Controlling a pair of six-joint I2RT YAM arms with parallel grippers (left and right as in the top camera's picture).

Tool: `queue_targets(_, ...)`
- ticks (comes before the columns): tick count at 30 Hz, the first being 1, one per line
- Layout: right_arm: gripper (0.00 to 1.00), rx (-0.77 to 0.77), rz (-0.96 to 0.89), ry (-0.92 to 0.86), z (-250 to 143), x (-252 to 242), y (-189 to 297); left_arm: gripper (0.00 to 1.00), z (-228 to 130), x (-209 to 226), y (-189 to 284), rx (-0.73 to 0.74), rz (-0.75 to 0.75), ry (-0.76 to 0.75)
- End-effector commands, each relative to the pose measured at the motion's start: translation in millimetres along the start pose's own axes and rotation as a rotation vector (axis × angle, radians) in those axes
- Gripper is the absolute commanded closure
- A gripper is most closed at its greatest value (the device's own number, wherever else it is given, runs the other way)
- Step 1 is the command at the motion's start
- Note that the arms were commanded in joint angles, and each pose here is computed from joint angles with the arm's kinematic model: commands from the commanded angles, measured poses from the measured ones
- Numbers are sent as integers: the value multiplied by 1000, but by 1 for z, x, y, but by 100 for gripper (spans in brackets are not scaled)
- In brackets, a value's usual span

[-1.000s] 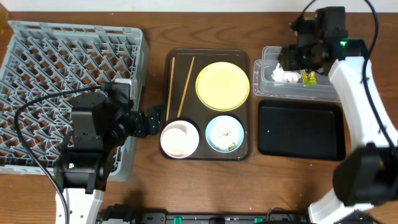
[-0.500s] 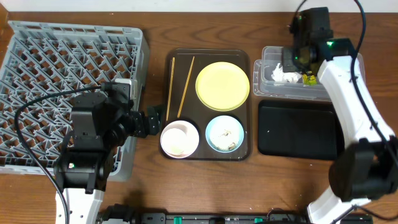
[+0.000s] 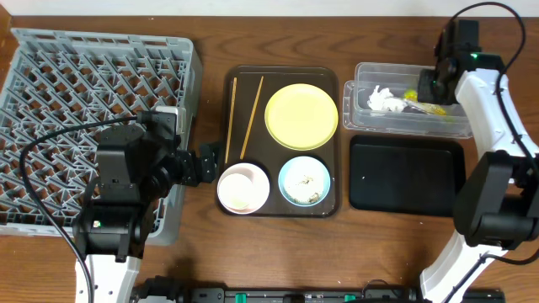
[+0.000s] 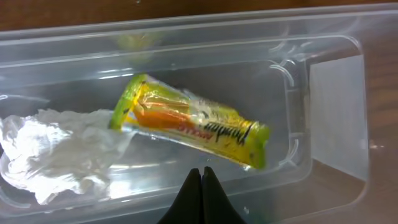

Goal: Sort waste into correct bins and load items into the dishwasher
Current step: 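Grasp the white cup with the right gripper and lift it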

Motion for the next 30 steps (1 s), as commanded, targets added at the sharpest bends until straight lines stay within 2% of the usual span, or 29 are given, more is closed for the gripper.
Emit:
queue_targets(1,97,-76,194,14,11,22,37,8,9,-4,6,-26,-16,2)
queue_targets(4,90,-130,491,69,9,58,86,8,9,-4,6,-26,-16,2)
queue_targets(6,90,-151,682,123,0,84,127,8,9,-4,6,-26,-16,2)
queue_targets(8,89,-152,745,170,-12,102,153,8,9,-4,6,-26,-16,2)
queue_targets(10,80,-120,748,231,-31,121,170,7,9,-4,6,-26,-16,2)
queue_targets(13,74,2,687,276,-68,151,179,8,9,-4,6,-26,-16,2)
queue_targets(14,69,46,657,284,-80,161,177,8,9,-4,6,-26,-16,2)
queue_targets(15,59,89,627,293,-93,174,175,8,9,-4,6,-26,-16,2)
queue_targets(20,53,196,628,398,-138,228,164,7,9,-4,6,-25,-17,2)
queue_targets(22,46,238,621,428,-155,249,156,8,9,-4,6,-24,-18,4)
queue_targets(24,42,285,611,454,-172,268,146,7,-4,-7,6,46,-47,46)
queue_targets(27,43,340,593,517,-195,291,129,8,-10,6,7,69,59,65)
queue_targets(30,45,387,592,563,-215,308,116,8,-28,39,18,135,343,190)
Point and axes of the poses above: each gripper's point midway between its finger pads, its own y axis back along the fingers, its own x axis along the line the jaws close on, z = x × y, the point moved 6 cm from there along y, back along the fingers
